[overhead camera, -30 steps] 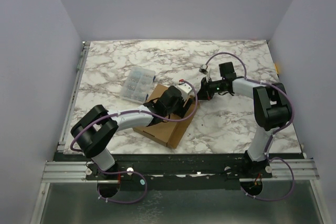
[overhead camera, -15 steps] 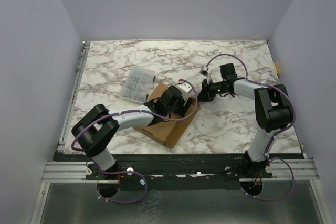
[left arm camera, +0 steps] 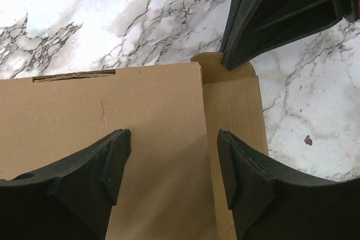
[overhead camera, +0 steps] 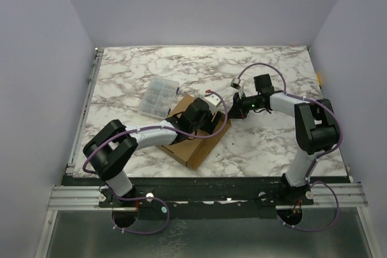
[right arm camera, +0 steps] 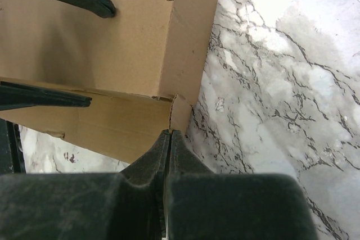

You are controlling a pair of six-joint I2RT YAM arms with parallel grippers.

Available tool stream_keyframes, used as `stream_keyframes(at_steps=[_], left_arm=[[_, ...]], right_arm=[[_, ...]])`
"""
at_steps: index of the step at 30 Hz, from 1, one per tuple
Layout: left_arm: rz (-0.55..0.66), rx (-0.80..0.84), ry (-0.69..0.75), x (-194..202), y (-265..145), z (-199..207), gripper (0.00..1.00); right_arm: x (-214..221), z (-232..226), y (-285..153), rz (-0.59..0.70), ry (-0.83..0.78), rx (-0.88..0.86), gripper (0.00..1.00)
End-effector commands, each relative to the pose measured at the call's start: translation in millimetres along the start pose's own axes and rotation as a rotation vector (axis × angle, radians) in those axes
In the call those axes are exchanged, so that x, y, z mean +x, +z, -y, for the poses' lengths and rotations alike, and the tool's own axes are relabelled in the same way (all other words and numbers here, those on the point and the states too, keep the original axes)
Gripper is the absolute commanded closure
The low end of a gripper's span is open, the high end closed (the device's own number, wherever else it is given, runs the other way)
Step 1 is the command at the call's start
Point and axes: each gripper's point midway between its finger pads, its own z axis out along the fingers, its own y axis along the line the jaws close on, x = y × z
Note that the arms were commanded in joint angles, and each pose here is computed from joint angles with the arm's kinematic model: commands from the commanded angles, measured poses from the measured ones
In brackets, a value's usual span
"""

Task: Fold the paper box
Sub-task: Close the paper box at the center of the board.

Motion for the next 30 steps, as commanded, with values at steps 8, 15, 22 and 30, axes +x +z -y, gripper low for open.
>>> stream_keyframes(at_steps=[8, 15, 22, 30], left_arm=[[-0.206, -0.019, -0.024, 62.6, -1.3, -8.6, 0.29], [-0.216, -0.027, -0.032, 66.2, -2.7, -11.4, 0.3], [-0.222, -0.028, -0.042, 68.3, -2.5, -12.1, 0.3], [-0.227, -0.027, -0.046, 69.7, -1.8, -13.0, 0.3]], right_arm=[[4.9, -18.0, -4.3, -0.011, -0.007, -0.041, 1.0], [7.5, -14.9, -4.1, -0.019, 0.01, -0.021, 1.0], [10.8, -14.4, -3.8, -0.033, 0.026, -0.016, 1.0], [11.6, -22.2, -4.4, -0.033, -0.002, -0.042, 1.0]])
